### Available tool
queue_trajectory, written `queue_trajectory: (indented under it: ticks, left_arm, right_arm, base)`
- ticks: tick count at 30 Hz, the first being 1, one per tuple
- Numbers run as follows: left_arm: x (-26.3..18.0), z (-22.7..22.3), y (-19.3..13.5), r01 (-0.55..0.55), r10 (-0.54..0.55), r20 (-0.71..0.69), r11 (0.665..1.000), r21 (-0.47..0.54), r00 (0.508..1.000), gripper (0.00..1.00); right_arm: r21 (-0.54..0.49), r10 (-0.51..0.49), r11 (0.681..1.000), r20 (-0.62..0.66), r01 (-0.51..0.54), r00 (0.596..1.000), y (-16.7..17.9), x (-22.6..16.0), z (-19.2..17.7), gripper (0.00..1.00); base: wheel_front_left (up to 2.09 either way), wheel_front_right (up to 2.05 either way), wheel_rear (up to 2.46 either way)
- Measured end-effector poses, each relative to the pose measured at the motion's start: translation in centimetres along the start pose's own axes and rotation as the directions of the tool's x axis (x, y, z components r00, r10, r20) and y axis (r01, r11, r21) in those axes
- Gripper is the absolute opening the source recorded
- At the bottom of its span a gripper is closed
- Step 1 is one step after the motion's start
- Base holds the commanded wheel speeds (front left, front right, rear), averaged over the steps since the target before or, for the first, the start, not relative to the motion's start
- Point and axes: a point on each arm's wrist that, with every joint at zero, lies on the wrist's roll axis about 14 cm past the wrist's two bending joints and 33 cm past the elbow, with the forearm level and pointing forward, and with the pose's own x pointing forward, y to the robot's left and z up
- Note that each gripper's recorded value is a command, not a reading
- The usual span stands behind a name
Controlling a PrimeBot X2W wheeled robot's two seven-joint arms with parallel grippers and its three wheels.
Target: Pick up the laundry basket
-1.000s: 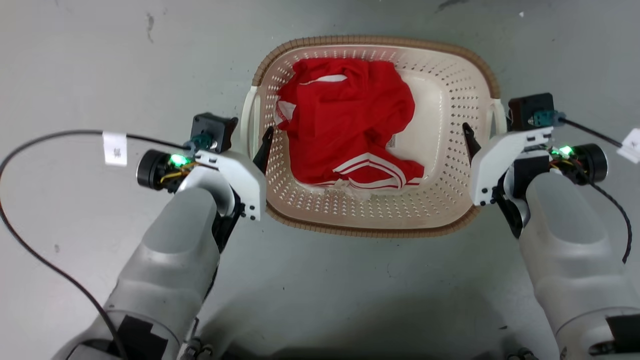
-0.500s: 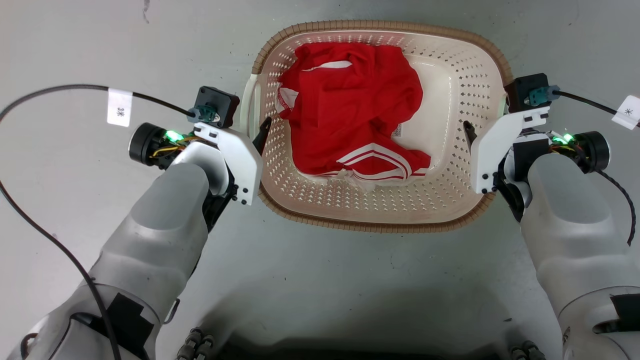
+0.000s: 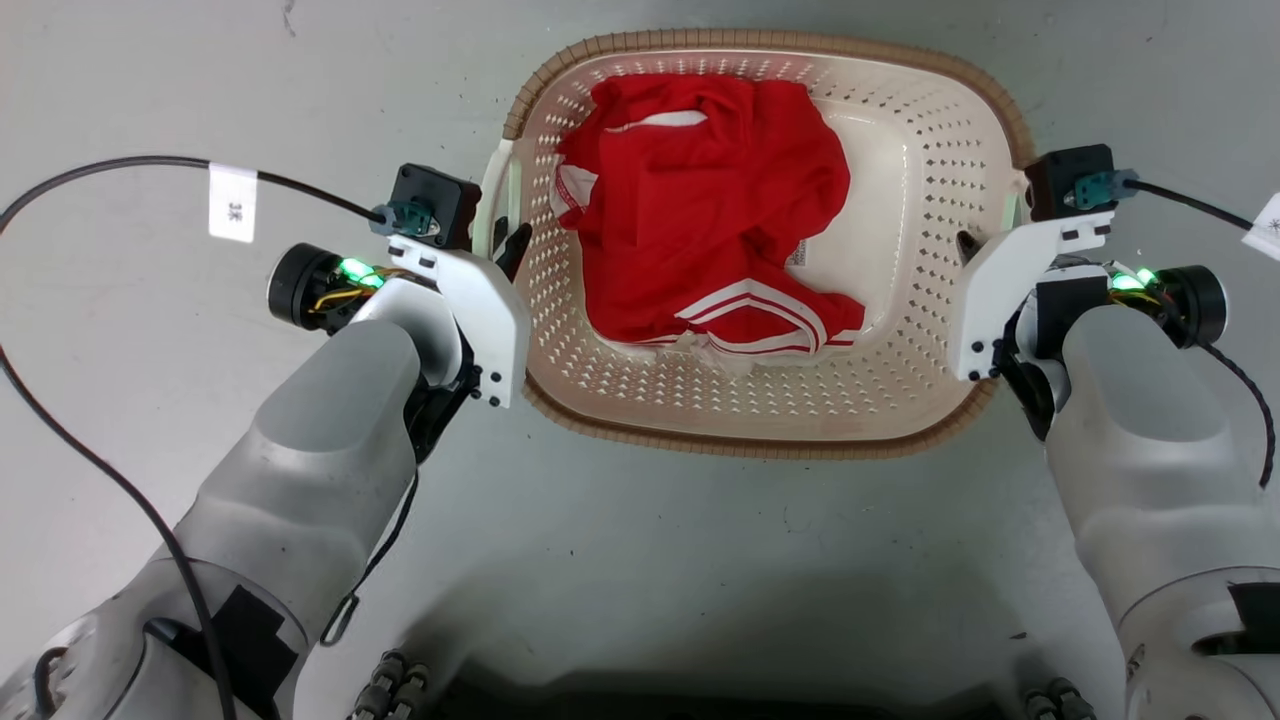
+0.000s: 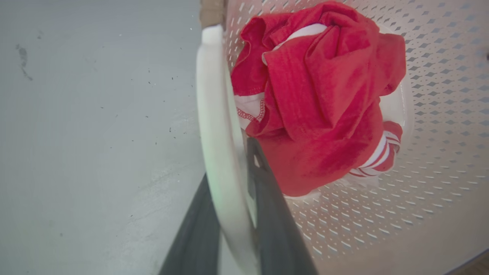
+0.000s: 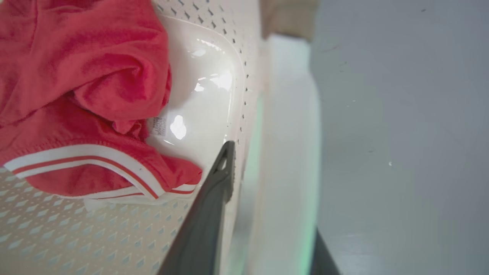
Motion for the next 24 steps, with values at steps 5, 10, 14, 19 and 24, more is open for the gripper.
queue_trajectory:
  ticks: [5, 10, 14, 19, 24]
  left_arm:
    - [-0.2, -0.4, -0.1, 0.008, -0.008, -0.004, 1.0, -0.004, 1.0, 0.0]
    - [-0.9, -0.3, -0.2, 0.011, -0.011, -0.011, 1.0, -0.006, 1.0, 0.0]
    - [-1.9, 0.4, -0.5, 0.016, -0.016, -0.012, 1.0, -0.002, 1.0, 0.0]
    - [-3.8, 0.8, -1.1, 0.029, -0.03, -0.046, 0.999, -0.014, 0.998, 0.0]
    - [-6.4, 0.9, -1.7, 0.035, -0.038, -0.102, 0.999, -0.027, 0.994, 0.0]
  right_arm:
    - [-0.009, -0.003, 1.0, 0.005, 0.003, 1.0, 0.0, 0.1, 0.2, 0.0]
    - [-0.027, -0.002, 1.0, 0.008, 0.002, 1.0, 0.2, -0.5, 0.7, 0.0]
    - [-0.044, -0.005, 0.999, -0.006, 0.005, 1.0, 0.3, -1.7, 1.1, 0.0]
    - [-0.074, -0.011, 0.997, -0.04, 0.008, 0.999, 0.4, -4.0, 2.0, 0.0]
    - [-0.094, -0.017, 0.995, -0.06, 0.012, 0.998, 0.7, -7.0, 3.3, 0.0]
  base:
    - [0.0, 0.0, 0.0]
    - [0.0, 0.0, 0.0]
    - [0.0, 0.0, 0.0]
    - [0.0, 0.0, 0.0]
    - [0.0, 0.0, 0.0]
